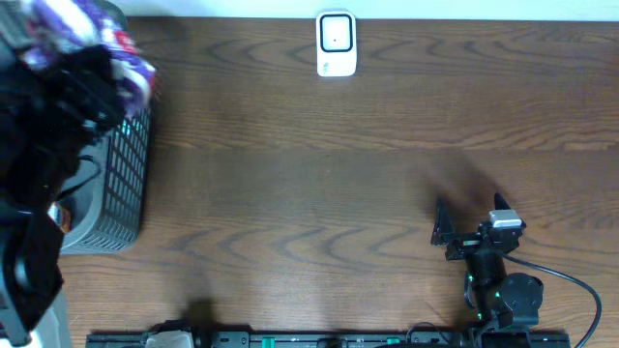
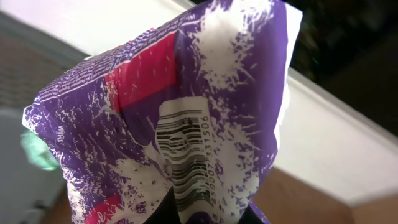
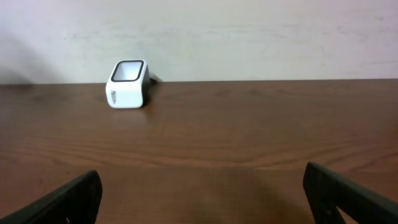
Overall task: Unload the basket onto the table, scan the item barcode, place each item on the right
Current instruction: 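Lift the purple pack and carry it to the white scanner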
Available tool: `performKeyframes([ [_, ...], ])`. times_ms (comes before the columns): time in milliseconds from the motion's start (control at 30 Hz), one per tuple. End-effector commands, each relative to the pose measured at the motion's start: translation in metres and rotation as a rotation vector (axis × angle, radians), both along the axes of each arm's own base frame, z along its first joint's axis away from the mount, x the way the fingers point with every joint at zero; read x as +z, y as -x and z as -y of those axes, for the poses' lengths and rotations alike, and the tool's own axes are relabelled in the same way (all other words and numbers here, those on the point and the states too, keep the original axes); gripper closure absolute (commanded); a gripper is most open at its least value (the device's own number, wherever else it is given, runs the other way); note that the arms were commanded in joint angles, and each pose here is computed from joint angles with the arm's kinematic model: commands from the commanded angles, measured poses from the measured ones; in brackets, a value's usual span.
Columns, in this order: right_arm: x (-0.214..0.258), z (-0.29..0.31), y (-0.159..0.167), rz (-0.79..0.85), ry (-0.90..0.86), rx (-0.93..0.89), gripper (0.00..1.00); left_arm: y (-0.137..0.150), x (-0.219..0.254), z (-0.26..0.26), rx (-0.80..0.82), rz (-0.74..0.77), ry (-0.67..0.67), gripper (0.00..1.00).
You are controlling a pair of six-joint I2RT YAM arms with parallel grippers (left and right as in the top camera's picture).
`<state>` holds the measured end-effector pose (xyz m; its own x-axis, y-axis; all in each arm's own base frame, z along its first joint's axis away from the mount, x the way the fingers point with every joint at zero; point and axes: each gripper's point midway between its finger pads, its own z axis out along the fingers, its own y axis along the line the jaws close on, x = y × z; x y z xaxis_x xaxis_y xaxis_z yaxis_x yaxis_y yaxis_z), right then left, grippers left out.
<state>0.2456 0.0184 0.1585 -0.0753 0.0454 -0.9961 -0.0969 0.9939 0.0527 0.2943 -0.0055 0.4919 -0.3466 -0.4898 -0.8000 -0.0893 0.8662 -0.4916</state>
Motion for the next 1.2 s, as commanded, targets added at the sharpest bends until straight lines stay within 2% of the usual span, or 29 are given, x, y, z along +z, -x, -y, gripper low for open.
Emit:
performKeyframes([
  [0,-0.001,0.004,0.000,0.001,0.011,-0.018,0.01,-0.004,-0.004,0.026,-0.116,-0.010,-0.045,0.92],
  [267,-0.001,0.004,0.000,0.001,0.011,-0.018,0.01,-0.032,-0.058,0.078,-0.289,-0.200,-0.086,0.92],
  [467,-0.001,0.004,0.000,0.000,0.011,-0.018,0.01,-0.060,-0.124,0.105,-0.361,-0.413,-0.155,0.92],
  [767,-0.001,0.004,0.000,0.001,0.011,-0.018,0.01,-0.098,-0.232,0.113,-0.302,-0.729,-0.338,0.93],
  [1000,-0.001,0.004,0.000,0.001,0.011,-0.018,0.01,-0.098,-0.303,0.153,-0.435,-0.902,-0.450,0.92],
  [1167,-0.001,0.004,0.000,0.001,0.011,-0.018,0.01,-0.093,-0.339,0.194,-0.521,-0.944,-0.507,0.92],
])
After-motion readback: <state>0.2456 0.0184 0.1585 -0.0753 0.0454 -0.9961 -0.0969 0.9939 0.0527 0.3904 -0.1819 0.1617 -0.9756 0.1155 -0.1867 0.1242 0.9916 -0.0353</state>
